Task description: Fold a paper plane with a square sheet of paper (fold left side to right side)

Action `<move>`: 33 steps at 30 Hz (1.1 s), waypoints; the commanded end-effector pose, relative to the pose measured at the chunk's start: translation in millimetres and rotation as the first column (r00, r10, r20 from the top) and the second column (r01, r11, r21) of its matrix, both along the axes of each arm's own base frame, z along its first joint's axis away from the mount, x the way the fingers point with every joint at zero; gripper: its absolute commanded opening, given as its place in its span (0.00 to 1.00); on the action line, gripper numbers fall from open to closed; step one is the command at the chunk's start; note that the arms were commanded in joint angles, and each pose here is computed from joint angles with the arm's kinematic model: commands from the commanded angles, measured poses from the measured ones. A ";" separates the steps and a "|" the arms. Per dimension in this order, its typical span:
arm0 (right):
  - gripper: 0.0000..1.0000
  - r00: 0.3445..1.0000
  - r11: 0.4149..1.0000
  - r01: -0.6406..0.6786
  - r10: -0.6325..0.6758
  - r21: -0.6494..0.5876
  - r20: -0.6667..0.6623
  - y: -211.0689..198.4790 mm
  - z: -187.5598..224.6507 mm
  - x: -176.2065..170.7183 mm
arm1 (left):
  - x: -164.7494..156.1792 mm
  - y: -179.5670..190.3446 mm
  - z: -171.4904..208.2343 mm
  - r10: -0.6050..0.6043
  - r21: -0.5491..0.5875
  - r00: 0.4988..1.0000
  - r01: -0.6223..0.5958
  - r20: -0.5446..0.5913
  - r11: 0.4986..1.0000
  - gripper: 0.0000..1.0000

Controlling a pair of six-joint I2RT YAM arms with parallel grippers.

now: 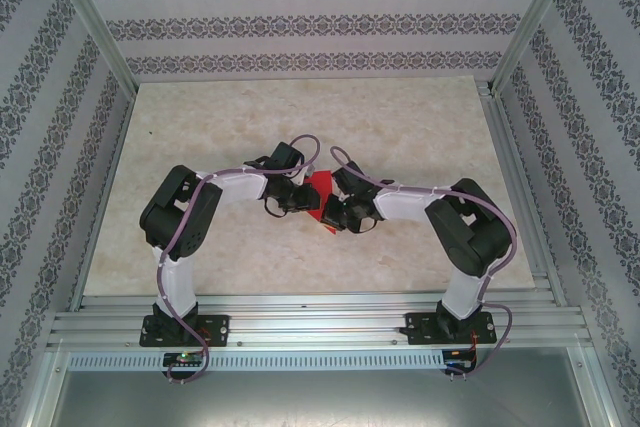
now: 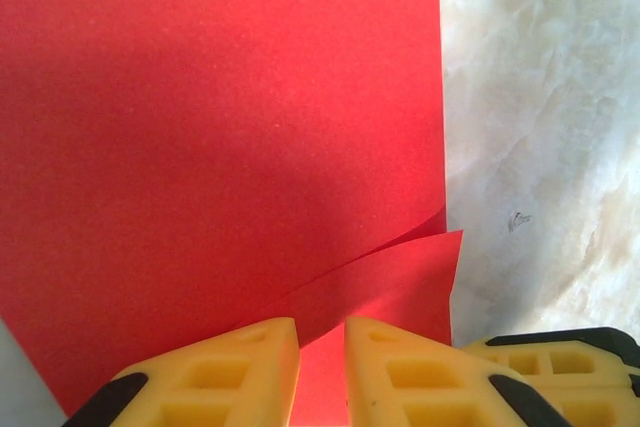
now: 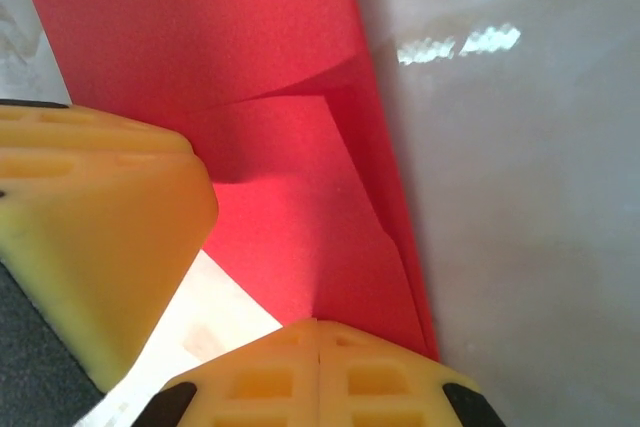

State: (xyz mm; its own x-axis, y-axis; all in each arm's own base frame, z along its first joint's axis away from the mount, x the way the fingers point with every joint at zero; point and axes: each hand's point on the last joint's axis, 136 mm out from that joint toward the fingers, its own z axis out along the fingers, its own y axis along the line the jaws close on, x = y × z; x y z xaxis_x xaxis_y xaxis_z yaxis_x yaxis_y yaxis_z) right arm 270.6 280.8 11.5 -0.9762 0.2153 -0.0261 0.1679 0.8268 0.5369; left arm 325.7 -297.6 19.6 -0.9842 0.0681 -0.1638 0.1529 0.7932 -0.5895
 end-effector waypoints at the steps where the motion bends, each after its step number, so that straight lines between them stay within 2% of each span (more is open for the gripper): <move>1: 0.00 0.994 0.990 0.041 -0.054 -0.134 -0.095 -39.7 -25.1 -33.0 | -14.7 22.2 -42.7 0.029 0.143 0.998 -0.022 -0.047 0.990 0.23; 9: 0.00 0.983 0.984 0.036 -0.066 -0.175 -0.169 -71.9 -35.5 -74.1 | -14.4 23.3 -43.0 0.028 0.150 0.999 -0.021 -0.045 0.989 0.23; 13: 0.00 0.986 0.986 0.010 -0.037 -0.166 -0.160 -73.9 -28.1 -77.6 | -13.2 20.5 -37.8 0.027 0.133 0.999 -0.022 -0.039 0.991 0.23; 17: 0.01 0.999 0.994 0.006 -0.010 -0.110 -0.037 -66.5 8.1 -48.4 | -8.2 9.6 -17.4 0.024 0.074 0.999 -0.022 -0.029 0.997 0.27; 19: 0.07 0.999 0.997 -0.010 0.013 -0.073 0.046 -60.8 31.6 -29.1 | -3.6 2.0 0.8 0.017 0.033 1.000 -0.017 -0.012 0.999 0.29; 24: 0.13 0.977 0.997 -0.068 0.072 -0.024 0.199 -44.0 67.1 11.0 | 9.9 -5.1 51.8 0.023 -0.044 0.999 -0.021 0.046 0.999 0.37; 29: 0.13 0.954 0.988 -0.143 0.124 0.052 0.274 -11.2 75.7 41.1 | 20.9 7.0 90.7 0.074 -0.114 0.993 -0.064 0.090 0.991 0.48; 33: 0.13 0.950 0.986 -0.167 0.159 0.007 0.269 -4.9 59.8 57.6 | 22.4 31.8 90.5 0.132 -0.094 0.988 -0.124 0.080 0.988 0.54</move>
